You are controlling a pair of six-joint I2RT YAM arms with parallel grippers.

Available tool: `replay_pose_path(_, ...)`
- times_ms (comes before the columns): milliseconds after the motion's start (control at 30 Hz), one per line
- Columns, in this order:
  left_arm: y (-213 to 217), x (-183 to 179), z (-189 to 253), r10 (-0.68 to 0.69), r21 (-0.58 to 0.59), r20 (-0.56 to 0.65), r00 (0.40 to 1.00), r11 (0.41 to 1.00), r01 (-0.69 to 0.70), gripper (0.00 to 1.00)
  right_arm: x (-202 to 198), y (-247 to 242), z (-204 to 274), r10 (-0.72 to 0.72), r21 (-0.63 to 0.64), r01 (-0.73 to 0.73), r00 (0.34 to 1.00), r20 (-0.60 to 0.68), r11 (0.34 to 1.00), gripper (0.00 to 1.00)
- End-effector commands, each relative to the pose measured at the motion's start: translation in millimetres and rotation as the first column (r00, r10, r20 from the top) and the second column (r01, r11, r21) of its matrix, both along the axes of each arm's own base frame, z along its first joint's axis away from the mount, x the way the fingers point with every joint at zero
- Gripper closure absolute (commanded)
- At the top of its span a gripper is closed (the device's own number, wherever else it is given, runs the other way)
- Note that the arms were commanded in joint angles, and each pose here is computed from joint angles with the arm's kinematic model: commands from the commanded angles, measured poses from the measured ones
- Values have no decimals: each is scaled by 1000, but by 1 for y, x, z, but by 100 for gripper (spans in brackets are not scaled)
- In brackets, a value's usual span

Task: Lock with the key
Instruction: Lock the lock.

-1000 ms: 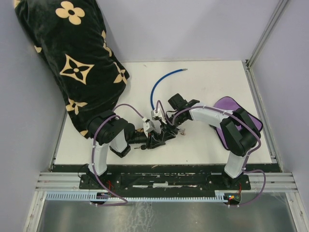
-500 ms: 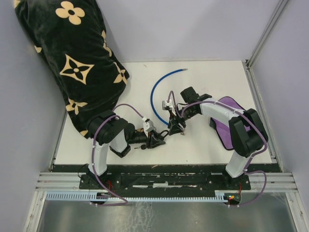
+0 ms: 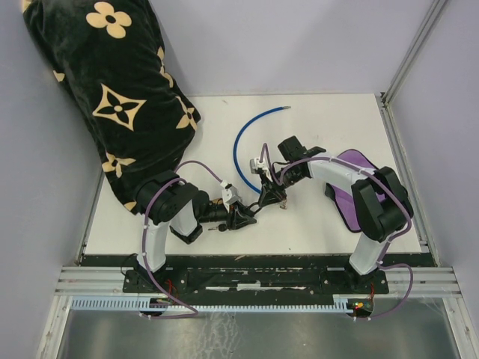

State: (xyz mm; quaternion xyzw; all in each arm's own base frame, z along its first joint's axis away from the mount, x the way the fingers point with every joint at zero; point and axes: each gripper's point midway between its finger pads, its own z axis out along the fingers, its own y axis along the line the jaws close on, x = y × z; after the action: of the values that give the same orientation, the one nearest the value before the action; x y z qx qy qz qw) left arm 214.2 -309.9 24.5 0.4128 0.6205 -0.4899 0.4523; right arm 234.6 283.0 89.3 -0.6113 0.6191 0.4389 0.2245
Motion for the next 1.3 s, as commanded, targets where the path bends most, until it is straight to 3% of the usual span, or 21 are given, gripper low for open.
replay_pose_path(0,2,19,19,73,-67,147,986,996,-64,97,-6,7,3,70,37,-70,998,2,997,86)
replay_pose_path(67,2,19,19,72,-69,146,987,996,-62,97,-6,7,1,81,31,-81,997,10,996,97)
replay_pose_path(100,1,19,19,71,-69,145,987,996,-61,97,-6,6,0,87,29,-88,996,15,996,98)
replay_pose_path(767,-2,20,21,56,-77,152,987,996,-45,97,-74,56,-30,195,-18,-195,981,19,981,98)
replay_pose_path(1067,-1,20,21,51,-73,171,984,997,-39,97,-110,71,-66,206,-38,-212,969,-135,976,98)
replay_pose_path(1267,3,23,25,79,-69,210,974,995,-66,97,-155,59,-74,320,-55,-334,930,-182,941,98)
